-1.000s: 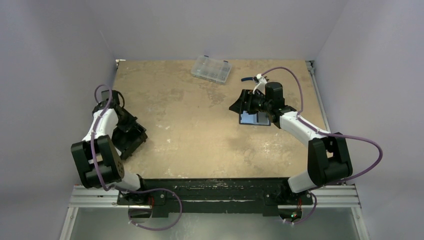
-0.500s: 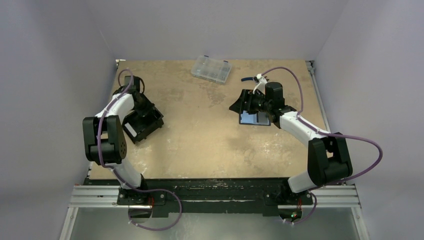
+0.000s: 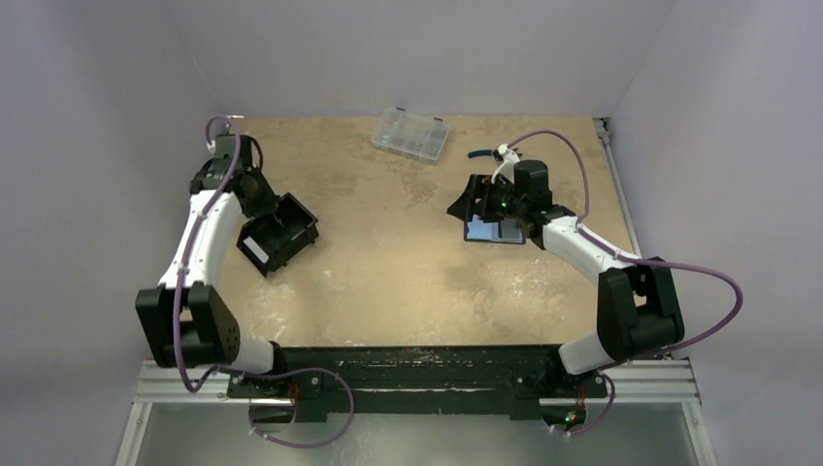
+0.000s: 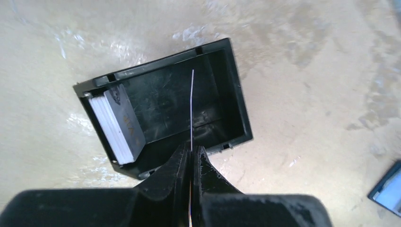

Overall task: Put the credit cards into the card holder
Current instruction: Move the storage box to the center of the board, then insert the credit card into the card slot.

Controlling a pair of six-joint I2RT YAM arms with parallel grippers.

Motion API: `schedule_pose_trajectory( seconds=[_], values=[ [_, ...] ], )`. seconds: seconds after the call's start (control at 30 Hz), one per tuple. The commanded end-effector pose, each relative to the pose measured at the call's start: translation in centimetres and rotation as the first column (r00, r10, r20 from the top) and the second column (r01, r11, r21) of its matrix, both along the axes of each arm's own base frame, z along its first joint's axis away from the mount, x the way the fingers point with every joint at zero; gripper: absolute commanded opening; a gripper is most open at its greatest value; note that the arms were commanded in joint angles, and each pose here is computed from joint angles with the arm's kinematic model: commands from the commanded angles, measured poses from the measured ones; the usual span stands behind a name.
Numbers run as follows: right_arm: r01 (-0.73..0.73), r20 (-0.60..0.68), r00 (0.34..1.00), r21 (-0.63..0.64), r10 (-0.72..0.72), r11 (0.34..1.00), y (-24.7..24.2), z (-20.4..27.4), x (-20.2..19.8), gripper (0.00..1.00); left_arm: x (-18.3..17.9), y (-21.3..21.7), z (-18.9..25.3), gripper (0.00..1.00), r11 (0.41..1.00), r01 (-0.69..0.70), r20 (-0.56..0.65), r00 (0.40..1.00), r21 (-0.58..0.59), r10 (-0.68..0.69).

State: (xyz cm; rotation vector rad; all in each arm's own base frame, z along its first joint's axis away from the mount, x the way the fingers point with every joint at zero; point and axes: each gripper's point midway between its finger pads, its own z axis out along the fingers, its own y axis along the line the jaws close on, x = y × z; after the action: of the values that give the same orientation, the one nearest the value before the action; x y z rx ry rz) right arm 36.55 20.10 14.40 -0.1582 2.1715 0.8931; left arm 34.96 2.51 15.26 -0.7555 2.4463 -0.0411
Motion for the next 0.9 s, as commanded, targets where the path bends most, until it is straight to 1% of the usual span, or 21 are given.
schedule_pose_trajectory(
  seconds=[0.0, 0.03, 0.07, 0.1, 0.17, 0.2, 0.23, 0.27, 0.3, 0.37, 0.4, 0.43, 0.47, 0.53, 0.57, 0.63, 0.67, 0.7, 0.73, 0.77, 0.87],
  values=[
    [0.012, 0.049, 0.999, -0.037, -0.010, 0.999, -0.2, 1.2, 1.0, 0.78, -0.7, -0.5, 7.2, 0.00, 0.993, 0.109, 0.183, 0.976, 0.050, -0.116],
    [0.008, 0.047, 0.999, -0.040, -0.006, 0.999, -0.2, 1.2, 0.9, 0.78, -0.4, -1.6, 8.7, 0.00, 0.987, 0.157, 0.248, 0.956, 0.026, -0.158],
    [-0.001, 0.050, 0.999, -0.042, 0.004, 0.999, 0.0, 1.3, 0.8, 0.78, -0.2, -3.4, 10.4, 0.00, 0.971, 0.237, 0.334, 0.917, -0.017, -0.218],
    [-0.020, 0.059, 0.998, -0.037, 0.022, 0.999, 0.3, 1.7, 0.6, 0.78, 0.2, -5.8, 12.3, 0.00, 0.934, 0.352, 0.445, 0.847, -0.058, -0.291],
    [-0.086, 0.100, 0.991, 0.004, 0.085, 0.996, 1.3, 3.3, -0.1, 0.78, 0.1, -10.9, 16.5, 0.00, 0.802, 0.588, 0.668, 0.638, -0.101, -0.384],
    [-0.127, 0.124, 0.985, 0.031, 0.123, 0.991, 2.0, 4.3, -0.7, 0.78, -0.2, -12.9, 18.3, 0.00, 0.734, 0.670, 0.750, 0.540, -0.109, -0.382],
    [-0.172, 0.147, 0.976, 0.061, 0.162, 0.983, 2.8, 5.4, -1.5, 0.78, -0.7, -14.7, 19.7, 0.00, 0.669, 0.736, 0.806, 0.458, -0.106, -0.376],
    [-0.225, 0.161, 0.965, 0.098, 0.207, 0.970, 3.7, 6.4, -2.4, 0.79, -1.0, -16.1, 20.8, 0.00, 0.617, 0.783, 0.848, 0.373, -0.072, -0.375],
    [-0.271, 0.185, 0.951, 0.123, 0.246, 0.955, 4.4, 7.4, -3.2, 0.79, -1.5, -17.8, 21.7, 0.00, 0.570, 0.821, 0.870, 0.306, -0.035, -0.387],
    [-0.354, 0.207, 0.927, 0.209, 0.313, 0.911, 5.5, 9.5, -4.9, 0.79, -2.4, -20.8, 22.3, 0.00, 0.479, 0.878, 0.890, 0.205, 0.017, -0.407],
    [-0.390, 0.230, 0.913, 0.248, 0.337, 0.887, 5.9, 10.7, -5.7, 0.79, -2.9, -22.4, 22.3, 0.00, 0.420, 0.907, 0.900, 0.162, 0.025, -0.405],
    [-0.419, 0.257, 0.899, 0.277, 0.354, 0.865, 6.1, 11.9, -6.5, 0.80, -3.5, -23.8, 22.3, 0.00, 0.370, 0.929, 0.910, 0.130, 0.028, -0.394],
    [-0.441, 0.291, 0.887, 0.298, 0.360, 0.846, 6.2, 13.2, -7.1, 0.80, -3.9, -25.1, 22.1, 0.00, 0.323, 0.947, 0.921, 0.127, -0.001, -0.369],
    [-0.474, 0.357, 0.863, 0.331, 0.356, 0.816, 6.0, 16.0, -8.5, 0.80, -5.0, -27.6, 21.9, 0.00, 0.227, 0.974, 0.942, 0.094, -0.020, -0.323],
    [-0.483, 0.376, 0.858, 0.352, 0.351, 0.802, 6.0, 17.0, -9.2, 0.81, -5.3, -28.6, 21.6, 0.00, 0.191, 0.981, 0.948, 0.100, -0.043, -0.303],
    [-0.410, 0.360, 0.894, 0.417, 0.267, 0.811, 5.3, 18.3, -9.0, 0.81, -6.1, -30.2, 21.2, 0.00, 0.124, 0.990, 0.963, 0.100, -0.070, -0.252],
    [-0.369, 0.347, 0.910, 0.432, 0.227, 0.823, 4.8, 18.4, -8.6, 0.80, -6.7, -30.8, 21.6, 0.00, 0.090, 0.995, 0.974, 0.071, -0.053, -0.213],
    [-0.343, 0.332, 0.921, 0.452, 0.202, 0.823, 4.5, 18.5, -8.5, 0.80, -7.3, -31.4, 21.6, 0.00, 0.054, 0.997, 0.980, 0.064, -0.055, -0.187],
    [-0.332, 0.329, 0.926, 0.477, 0.185, 0.814, 4.3, 18.7, -8.6, 0.79, -7.9, -32.0, 21.3, 0.00, 0.010, 0.998, 0.983, 0.064, -0.063, -0.170],
    [-0.329, 0.322, 0.929, 0.503, 0.180, 0.799, 4.2, 18.9, -8.9, 0.78, -8.1, -32.2, 21.3, 0.00, -0.014, 0.998, 0.987, 0.061, -0.064, -0.149],
    [-0.341, 0.309, 0.931, 0.546, 0.194, 0.765, 4.2, 19.1, -9.3, 0.72, -8.7, -32.8, 20.8, 0.00, -0.083, 0.992, 0.992, 0.085, -0.093, -0.095]
  ],
)
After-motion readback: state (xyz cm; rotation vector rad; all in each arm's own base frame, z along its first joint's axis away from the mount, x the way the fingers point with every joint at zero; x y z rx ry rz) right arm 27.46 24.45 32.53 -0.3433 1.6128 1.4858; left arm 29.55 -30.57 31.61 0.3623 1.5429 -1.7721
